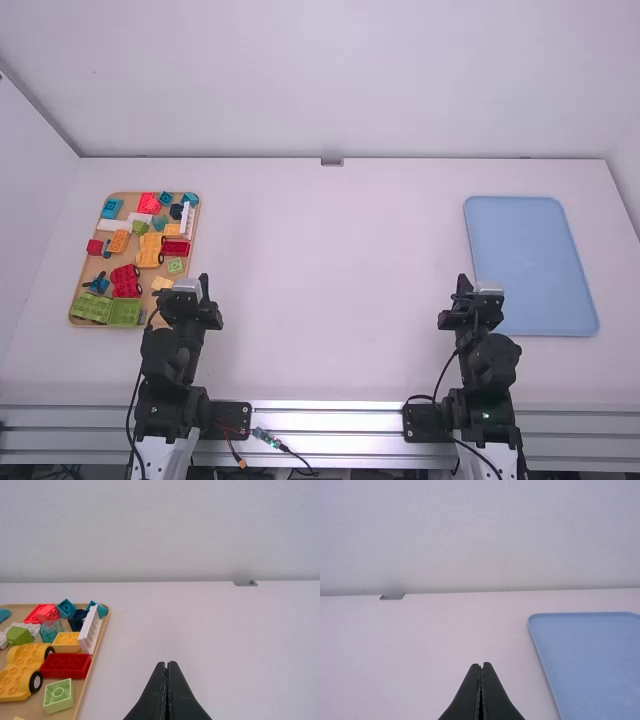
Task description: Assemble lego blocks to make yellow taxi
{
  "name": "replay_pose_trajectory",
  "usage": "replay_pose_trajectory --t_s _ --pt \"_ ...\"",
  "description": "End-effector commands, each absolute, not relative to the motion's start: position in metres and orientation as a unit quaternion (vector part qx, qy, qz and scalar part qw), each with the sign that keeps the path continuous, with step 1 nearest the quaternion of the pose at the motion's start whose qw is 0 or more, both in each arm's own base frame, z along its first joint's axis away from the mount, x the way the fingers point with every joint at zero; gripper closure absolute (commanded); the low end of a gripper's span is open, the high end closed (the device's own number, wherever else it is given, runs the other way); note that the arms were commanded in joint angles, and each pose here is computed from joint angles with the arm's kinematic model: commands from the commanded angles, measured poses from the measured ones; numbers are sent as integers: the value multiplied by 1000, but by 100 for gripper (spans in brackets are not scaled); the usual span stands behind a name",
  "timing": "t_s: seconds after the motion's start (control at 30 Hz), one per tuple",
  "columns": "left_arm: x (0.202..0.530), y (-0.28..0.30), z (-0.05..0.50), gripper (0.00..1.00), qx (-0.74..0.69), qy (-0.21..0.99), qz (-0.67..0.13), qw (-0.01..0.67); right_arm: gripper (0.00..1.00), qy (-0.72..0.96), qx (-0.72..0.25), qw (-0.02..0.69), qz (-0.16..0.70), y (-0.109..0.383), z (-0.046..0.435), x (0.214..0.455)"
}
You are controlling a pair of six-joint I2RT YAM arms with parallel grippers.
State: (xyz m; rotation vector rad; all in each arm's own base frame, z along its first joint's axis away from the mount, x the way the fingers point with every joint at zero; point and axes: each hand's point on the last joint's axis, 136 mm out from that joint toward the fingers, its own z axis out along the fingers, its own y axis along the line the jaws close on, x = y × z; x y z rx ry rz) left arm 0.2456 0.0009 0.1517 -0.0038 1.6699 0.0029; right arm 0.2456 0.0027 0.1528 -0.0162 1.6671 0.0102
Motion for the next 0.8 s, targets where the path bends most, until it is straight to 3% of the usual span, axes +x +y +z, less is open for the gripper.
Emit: replay_pose_trajectory --t_s 0.0,0.37,0.77 --pt "245 -1 152 99 0 743 -4 669 99 739 -12 674 7 5 155 246" --pt "243 -21 153 92 24 765 -47 642 92 752 -39 658 -6 9 163 245" --pt "249 -21 201 83 22 735 -49 675 83 727 -59 684 -7 14 205 250"
